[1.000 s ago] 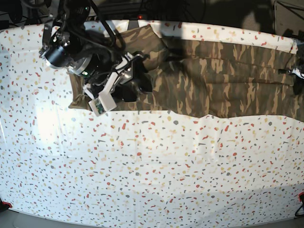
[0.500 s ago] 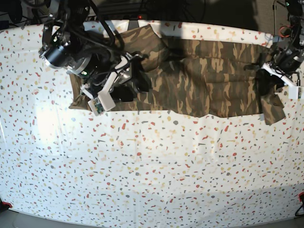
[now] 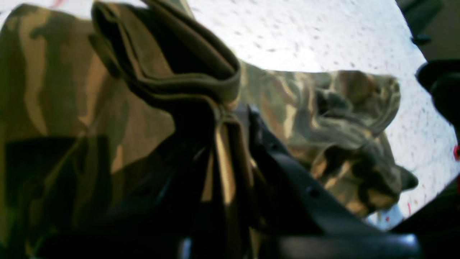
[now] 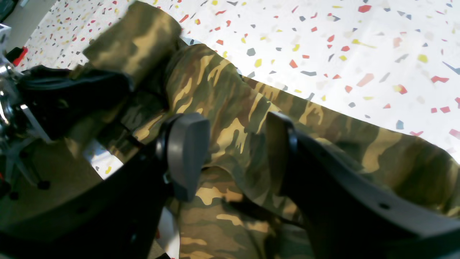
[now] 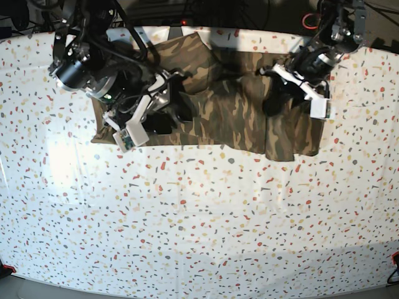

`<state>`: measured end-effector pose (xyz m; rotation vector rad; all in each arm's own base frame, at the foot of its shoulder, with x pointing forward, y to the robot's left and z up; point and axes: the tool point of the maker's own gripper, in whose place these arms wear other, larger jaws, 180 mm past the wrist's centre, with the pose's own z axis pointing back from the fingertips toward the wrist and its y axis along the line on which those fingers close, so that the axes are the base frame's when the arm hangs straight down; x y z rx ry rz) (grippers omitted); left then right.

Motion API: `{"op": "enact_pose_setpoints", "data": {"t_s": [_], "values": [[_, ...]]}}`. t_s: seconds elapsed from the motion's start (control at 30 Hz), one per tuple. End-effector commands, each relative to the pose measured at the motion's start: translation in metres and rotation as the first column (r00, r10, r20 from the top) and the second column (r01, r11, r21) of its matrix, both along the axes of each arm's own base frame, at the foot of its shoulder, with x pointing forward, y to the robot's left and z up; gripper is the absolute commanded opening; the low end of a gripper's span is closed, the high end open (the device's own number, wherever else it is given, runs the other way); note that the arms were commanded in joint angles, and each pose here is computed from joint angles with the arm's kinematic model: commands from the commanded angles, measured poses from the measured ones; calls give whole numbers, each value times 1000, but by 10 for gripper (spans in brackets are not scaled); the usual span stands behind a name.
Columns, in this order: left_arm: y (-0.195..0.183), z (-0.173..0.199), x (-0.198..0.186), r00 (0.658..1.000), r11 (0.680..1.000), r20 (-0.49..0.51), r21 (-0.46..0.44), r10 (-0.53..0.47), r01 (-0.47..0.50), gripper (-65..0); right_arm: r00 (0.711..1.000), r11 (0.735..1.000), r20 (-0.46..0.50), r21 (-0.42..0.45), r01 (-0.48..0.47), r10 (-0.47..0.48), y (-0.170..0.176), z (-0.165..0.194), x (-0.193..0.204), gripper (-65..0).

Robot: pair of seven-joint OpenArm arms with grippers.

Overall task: Fold the T-shirt properly
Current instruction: 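Fold the grasped side inward toward the right gripper with the left gripper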

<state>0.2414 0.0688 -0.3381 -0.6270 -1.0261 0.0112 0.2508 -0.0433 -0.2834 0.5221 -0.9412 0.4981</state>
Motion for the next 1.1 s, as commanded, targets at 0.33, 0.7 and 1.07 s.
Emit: {"op": "enact_pose_setpoints", "data": {"t_s": [0.33, 0.7, 1.07], "values": [[-43, 8, 12, 995, 993, 36, 74, -94, 91, -650, 999, 999, 47, 31, -9, 8, 4, 14, 3, -349], [-55, 6, 10, 984, 979, 17, 106, -178, 175, -343, 999, 999, 47, 31, -9, 8, 4, 14, 3, -349], [-30, 1, 26, 986, 949, 34, 279, -163, 147, -343, 1000, 996, -17, -90, -23, 22, -20, -4, -3, -349]]}}
